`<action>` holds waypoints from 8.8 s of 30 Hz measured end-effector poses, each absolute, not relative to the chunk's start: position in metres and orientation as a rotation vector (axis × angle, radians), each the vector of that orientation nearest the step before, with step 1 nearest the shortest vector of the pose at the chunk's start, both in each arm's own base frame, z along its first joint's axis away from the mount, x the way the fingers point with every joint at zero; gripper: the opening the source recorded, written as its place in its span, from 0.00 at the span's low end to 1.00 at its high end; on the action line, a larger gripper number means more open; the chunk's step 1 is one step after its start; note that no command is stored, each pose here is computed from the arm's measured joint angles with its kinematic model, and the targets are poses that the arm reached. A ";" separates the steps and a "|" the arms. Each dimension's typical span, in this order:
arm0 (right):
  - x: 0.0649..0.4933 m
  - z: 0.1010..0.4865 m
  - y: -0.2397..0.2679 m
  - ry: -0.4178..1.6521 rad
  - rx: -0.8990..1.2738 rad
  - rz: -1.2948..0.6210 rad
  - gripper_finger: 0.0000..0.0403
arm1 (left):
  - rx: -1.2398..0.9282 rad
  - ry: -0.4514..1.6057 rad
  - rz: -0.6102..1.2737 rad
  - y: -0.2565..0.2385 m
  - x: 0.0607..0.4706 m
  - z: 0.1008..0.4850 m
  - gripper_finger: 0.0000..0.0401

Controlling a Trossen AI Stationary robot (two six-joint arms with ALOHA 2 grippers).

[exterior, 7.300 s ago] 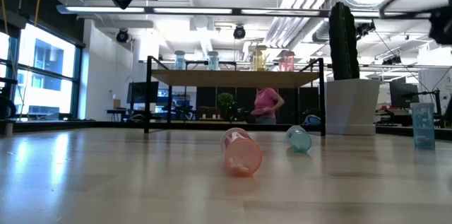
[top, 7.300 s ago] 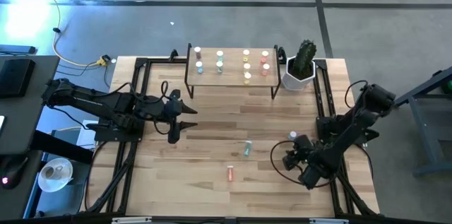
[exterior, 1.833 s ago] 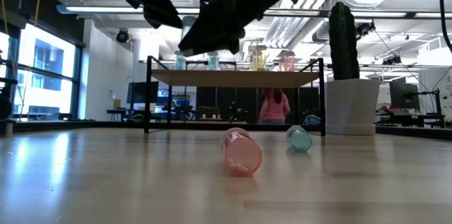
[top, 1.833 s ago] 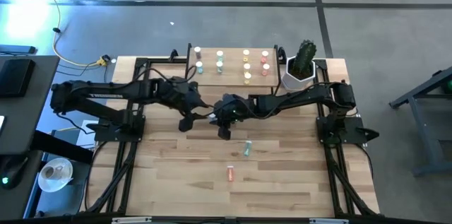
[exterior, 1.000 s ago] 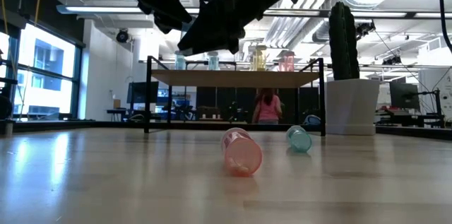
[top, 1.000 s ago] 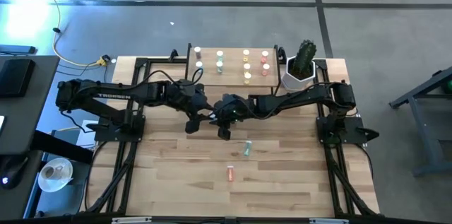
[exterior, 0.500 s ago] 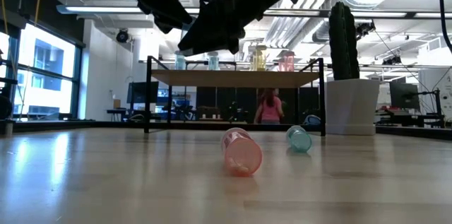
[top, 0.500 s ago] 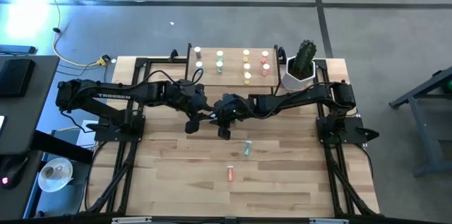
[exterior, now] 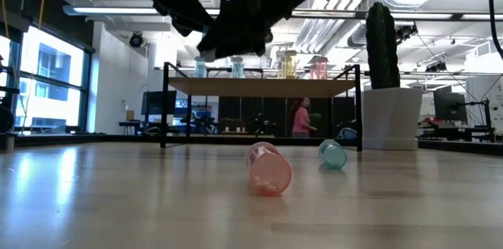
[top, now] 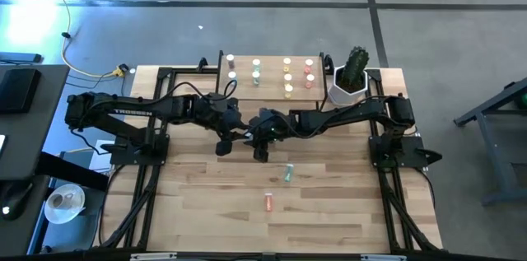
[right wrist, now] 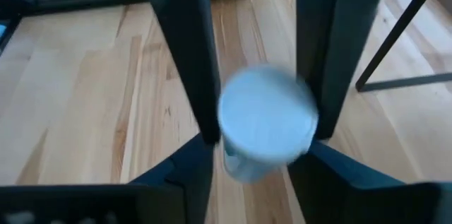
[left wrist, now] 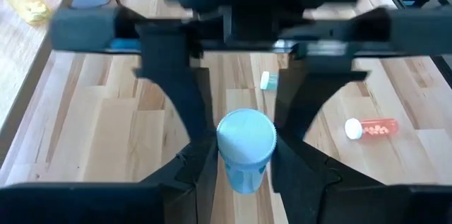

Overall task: Pick and place medicine bottles onto shelf by color
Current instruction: Put the right blue pill bottle on the shelf aligned with the other blue pill bottles, then put the pink pill bottle on the shelf aligned with the other pink pill bottles

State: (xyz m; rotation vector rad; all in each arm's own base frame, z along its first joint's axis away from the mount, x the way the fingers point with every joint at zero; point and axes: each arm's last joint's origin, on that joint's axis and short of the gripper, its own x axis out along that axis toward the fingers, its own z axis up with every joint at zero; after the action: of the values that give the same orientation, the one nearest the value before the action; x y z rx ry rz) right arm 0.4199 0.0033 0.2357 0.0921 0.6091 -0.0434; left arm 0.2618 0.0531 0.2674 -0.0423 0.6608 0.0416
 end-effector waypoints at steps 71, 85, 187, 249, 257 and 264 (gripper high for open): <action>0.389 0.402 -0.050 0.758 -0.178 -0.491 0.52 | -0.056 0.522 0.553 0.148 0.187 0.256 0.28; 0.388 0.402 -0.059 0.760 -0.167 -0.511 0.52 | -0.071 0.534 0.553 0.147 0.185 0.257 0.28; 0.388 0.184 0.195 1.006 0.966 -0.432 0.52 | -0.220 0.509 0.230 0.019 0.158 0.261 0.46; 0.436 0.327 0.154 0.481 0.022 -0.299 0.21 | -0.074 0.245 -0.094 0.012 0.169 0.287 0.46; 0.441 0.377 0.129 0.384 -0.156 -0.326 0.21 | 0.002 0.107 -0.102 0.013 0.175 0.299 0.46; 0.438 0.393 0.117 0.390 -0.186 -0.348 0.21 | 0.036 -0.099 -0.100 0.013 0.176 0.318 0.46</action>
State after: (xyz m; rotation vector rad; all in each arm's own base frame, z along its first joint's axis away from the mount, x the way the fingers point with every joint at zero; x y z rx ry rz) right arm 0.4384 0.1169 0.3931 -0.1864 0.3903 -0.3483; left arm 0.1762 0.0131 0.3183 0.0361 -0.0992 -0.1005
